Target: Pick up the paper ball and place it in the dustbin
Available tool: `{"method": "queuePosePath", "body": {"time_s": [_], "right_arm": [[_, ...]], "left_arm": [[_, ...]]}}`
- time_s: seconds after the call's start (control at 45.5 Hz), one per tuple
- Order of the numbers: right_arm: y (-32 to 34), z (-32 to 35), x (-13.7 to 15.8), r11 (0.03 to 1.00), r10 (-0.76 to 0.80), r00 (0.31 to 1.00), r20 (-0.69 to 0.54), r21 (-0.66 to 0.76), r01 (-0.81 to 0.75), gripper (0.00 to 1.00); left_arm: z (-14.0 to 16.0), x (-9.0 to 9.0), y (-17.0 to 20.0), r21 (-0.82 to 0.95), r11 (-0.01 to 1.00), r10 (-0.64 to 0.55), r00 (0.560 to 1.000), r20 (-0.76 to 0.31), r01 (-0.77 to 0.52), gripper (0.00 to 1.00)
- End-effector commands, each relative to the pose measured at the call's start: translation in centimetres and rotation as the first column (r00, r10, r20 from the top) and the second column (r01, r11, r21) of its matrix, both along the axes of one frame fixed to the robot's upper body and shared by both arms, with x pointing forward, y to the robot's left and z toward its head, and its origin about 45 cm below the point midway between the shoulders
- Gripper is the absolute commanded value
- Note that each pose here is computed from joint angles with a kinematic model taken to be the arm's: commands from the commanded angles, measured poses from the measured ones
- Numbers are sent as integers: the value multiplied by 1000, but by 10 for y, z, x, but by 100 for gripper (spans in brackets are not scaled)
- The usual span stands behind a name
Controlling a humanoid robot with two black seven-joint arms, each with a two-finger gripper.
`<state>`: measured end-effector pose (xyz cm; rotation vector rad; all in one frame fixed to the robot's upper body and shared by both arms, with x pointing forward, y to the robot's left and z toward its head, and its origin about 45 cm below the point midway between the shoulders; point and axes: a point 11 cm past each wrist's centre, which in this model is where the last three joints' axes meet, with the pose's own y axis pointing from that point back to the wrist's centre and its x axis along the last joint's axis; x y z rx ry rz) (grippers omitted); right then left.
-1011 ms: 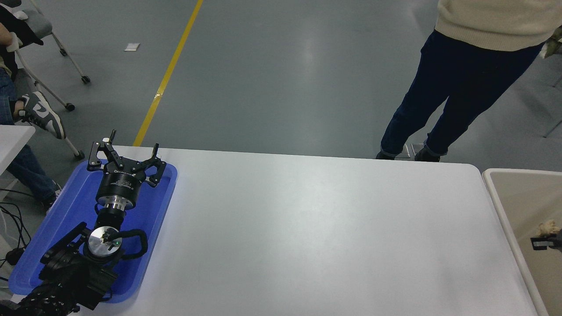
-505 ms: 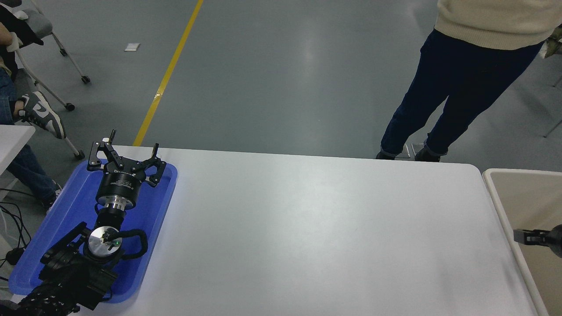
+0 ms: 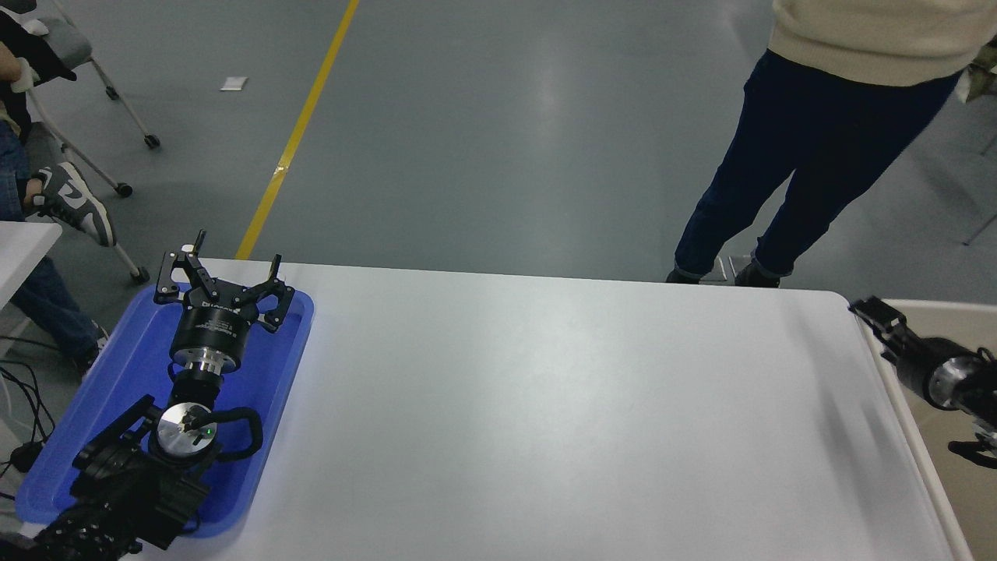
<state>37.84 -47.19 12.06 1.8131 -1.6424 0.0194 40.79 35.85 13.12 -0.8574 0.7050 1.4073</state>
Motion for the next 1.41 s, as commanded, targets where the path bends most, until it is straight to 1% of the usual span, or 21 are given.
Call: {"method": "queuePosePath", "body": {"time_s": [0.0, 0.088, 0.198, 0.33, 0.462, 0.571, 0.703, 0.813, 0.967, 1.143, 1.253, 1.385], "right_arm": [[63, 51, 34, 875, -132, 970, 205, 485, 16, 100], [88, 53, 38, 743, -207, 964, 168, 668, 43, 100], [112, 51, 41, 583, -273, 957, 98, 808, 83, 100], [136, 40, 43, 442, -311, 950, 27, 889, 120, 100], [168, 33, 43, 311, -282, 959, -8, 945, 100, 100], [193, 28, 43, 238, -261, 965, -37, 966, 101, 100], [201, 22, 37, 199, -229, 973, -32, 977, 79, 100], [212, 12, 32, 145, -197, 980, -25, 988, 55, 100], [203, -8, 23, 150, -233, 971, -54, 984, 91, 100], [201, -15, 18, 164, -228, 971, -67, 981, 106, 100], [197, -26, 8, 162, -240, 966, -93, 978, 134, 100], [193, -30, 5, 164, -247, 964, -100, 976, 144, 100]], "left_arm": [[0, 0, 0, 0, 1000, 0, 1000, 0, 0, 100], [0, 0, 0, 0, 1000, 0, 1000, 0, 0, 100], [0, 0, 0, 0, 1000, 0, 1000, 0, 0, 100], [0, 0, 0, 0, 1000, 0, 1000, 0, 0, 100], [0, 0, 0, 0, 1000, 0, 1000, 0, 0, 100], [0, 0, 0, 0, 1000, 0, 1000, 0, 0, 100], [0, 0, 0, 0, 1000, 0, 1000, 0, 0, 100], [0, 0, -1, -1, 1000, -1, 1000, -1, 1, 100], [0, 0, -1, -1, 1000, -1, 1000, -1, 1, 100], [0, 0, 0, 0, 1000, 0, 1000, 0, 0, 100], [0, 0, 0, 0, 1000, 0, 1000, 0, 0, 100], [0, 0, 0, 0, 1000, 0, 1000, 0, 0, 100]]}}
